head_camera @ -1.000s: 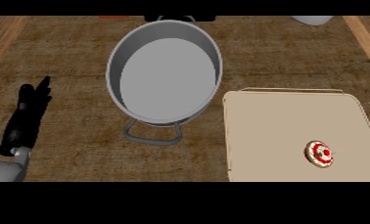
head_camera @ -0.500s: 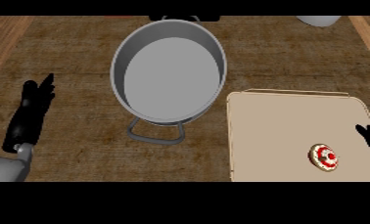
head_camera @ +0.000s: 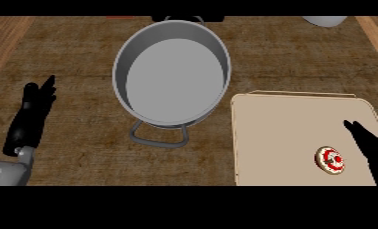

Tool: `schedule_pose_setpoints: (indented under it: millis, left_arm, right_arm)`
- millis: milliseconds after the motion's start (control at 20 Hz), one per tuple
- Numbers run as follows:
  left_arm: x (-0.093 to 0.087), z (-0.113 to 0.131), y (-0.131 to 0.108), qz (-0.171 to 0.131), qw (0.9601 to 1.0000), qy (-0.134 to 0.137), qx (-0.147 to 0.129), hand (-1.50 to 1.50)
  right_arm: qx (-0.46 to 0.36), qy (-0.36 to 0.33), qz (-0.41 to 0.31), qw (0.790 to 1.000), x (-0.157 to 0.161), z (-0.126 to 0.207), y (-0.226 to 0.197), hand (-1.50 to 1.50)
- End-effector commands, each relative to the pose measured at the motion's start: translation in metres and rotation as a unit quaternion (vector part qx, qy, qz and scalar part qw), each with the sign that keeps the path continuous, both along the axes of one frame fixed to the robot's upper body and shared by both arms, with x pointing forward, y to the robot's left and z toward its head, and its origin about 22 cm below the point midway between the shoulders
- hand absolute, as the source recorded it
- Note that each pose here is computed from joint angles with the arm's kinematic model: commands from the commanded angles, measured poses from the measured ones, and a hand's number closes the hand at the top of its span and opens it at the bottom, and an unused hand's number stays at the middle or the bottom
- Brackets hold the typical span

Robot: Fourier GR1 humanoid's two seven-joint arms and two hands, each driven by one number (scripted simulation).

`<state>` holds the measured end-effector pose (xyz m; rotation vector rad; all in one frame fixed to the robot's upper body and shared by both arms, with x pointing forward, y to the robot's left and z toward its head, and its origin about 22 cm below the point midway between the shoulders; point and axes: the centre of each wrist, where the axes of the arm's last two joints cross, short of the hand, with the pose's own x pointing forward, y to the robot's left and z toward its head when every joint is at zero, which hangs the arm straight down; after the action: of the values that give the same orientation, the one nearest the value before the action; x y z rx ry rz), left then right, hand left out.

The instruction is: Pick the cupcake from the tray and place it in the pot

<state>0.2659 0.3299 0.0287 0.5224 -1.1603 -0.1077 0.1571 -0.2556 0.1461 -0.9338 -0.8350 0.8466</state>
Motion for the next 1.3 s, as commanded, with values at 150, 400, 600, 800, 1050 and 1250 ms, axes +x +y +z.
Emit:
schedule_pose_setpoints:
  millis: [150, 400, 600, 800, 1050, 1250]
  left_arm:
    - [0.004, 0.001, 0.001, 0.006, 1.0, -0.003, 0.0, 0.0]
    - [0.001, 0.004, 0.013, 0.008, 1.0, 0.002, -0.003, 0.0]
    - [0.0, -0.015, -0.003, 0.003, 1.0, -0.006, -0.002, 0.0]
    - [-0.009, 0.008, 0.002, 0.006, 1.0, -0.004, -0.001, 0.0]
    - [-0.011, -0.009, -0.007, -0.001, 1.0, -0.002, -0.003, 0.0]
    - [-0.007, 0.001, 0.0, -0.006, 1.0, 0.001, 0.0, 0.0]
  right_arm:
    - [-0.014, 0.029, -0.027, 0.999, 0.014, -0.032, 0.012, -1.5]
    - [-0.014, 0.019, -0.022, 0.999, 0.023, -0.027, -0.028, -1.5]
    - [-0.036, 0.024, -0.028, 0.999, 0.043, -0.033, -0.014, -1.5]
    - [-0.035, 0.048, -0.05, 0.997, 0.037, -0.055, -0.015, -1.5]
    - [-0.017, 0.066, -0.05, 0.996, 0.055, -0.059, -0.013, -1.5]
    - [-0.028, 0.076, -0.045, 0.996, 0.052, -0.069, -0.023, -1.5]
